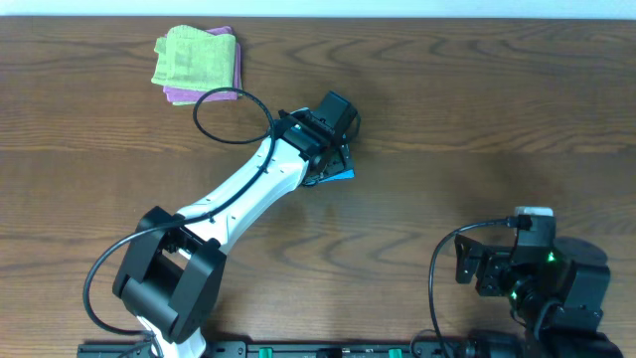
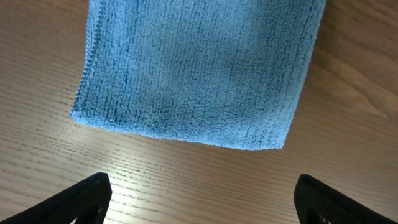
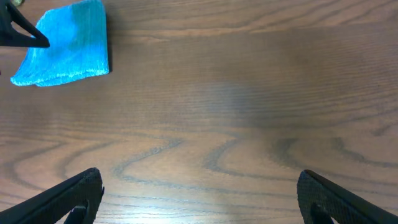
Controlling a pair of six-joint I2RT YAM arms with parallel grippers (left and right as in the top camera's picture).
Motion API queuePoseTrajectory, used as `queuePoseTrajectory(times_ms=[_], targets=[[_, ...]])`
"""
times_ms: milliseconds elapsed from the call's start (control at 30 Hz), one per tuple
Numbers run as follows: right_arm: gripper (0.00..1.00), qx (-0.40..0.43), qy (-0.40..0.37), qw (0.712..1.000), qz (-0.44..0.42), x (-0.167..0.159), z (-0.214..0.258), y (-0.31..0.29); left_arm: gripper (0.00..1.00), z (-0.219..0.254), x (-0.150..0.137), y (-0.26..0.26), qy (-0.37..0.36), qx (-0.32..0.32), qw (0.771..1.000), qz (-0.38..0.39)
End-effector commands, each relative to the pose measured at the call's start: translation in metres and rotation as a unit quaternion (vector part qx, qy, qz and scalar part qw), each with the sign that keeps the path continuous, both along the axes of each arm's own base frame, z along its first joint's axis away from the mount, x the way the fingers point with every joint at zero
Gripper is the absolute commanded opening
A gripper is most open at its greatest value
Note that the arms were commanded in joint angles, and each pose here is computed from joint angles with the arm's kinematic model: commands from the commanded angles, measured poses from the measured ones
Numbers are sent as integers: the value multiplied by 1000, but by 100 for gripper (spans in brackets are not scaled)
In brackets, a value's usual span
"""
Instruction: Fold the cloth
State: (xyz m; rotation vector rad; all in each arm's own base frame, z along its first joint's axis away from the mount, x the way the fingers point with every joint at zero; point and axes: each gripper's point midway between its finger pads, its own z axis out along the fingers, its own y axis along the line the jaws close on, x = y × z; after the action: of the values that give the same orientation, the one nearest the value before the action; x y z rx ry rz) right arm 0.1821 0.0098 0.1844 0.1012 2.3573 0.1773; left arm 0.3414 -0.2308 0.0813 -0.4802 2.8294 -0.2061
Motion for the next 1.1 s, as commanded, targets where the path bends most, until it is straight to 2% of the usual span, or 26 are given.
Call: queuePoseTrajectory(times_ms=[0, 200, 533, 700, 1067], targets=[[99, -1, -7, 1000, -9, -2, 0, -2, 95, -6, 0, 2, 0, 18, 1000, -13], [99, -5, -41, 999, -9, -15, -10, 0, 95, -7, 0, 2, 2, 17, 1000, -13], [99, -2, -21, 1000, -9, -28, -95, 1, 95, -6, 0, 2, 2, 16, 1000, -13], [99, -6, -56, 998, -9, -20, -91, 0, 95, -7, 0, 2, 2, 17, 1000, -13], [99, -7, -62, 998, -8, -15, -93, 0, 95, -7, -5, -4, 14, -1, 1000, -19]])
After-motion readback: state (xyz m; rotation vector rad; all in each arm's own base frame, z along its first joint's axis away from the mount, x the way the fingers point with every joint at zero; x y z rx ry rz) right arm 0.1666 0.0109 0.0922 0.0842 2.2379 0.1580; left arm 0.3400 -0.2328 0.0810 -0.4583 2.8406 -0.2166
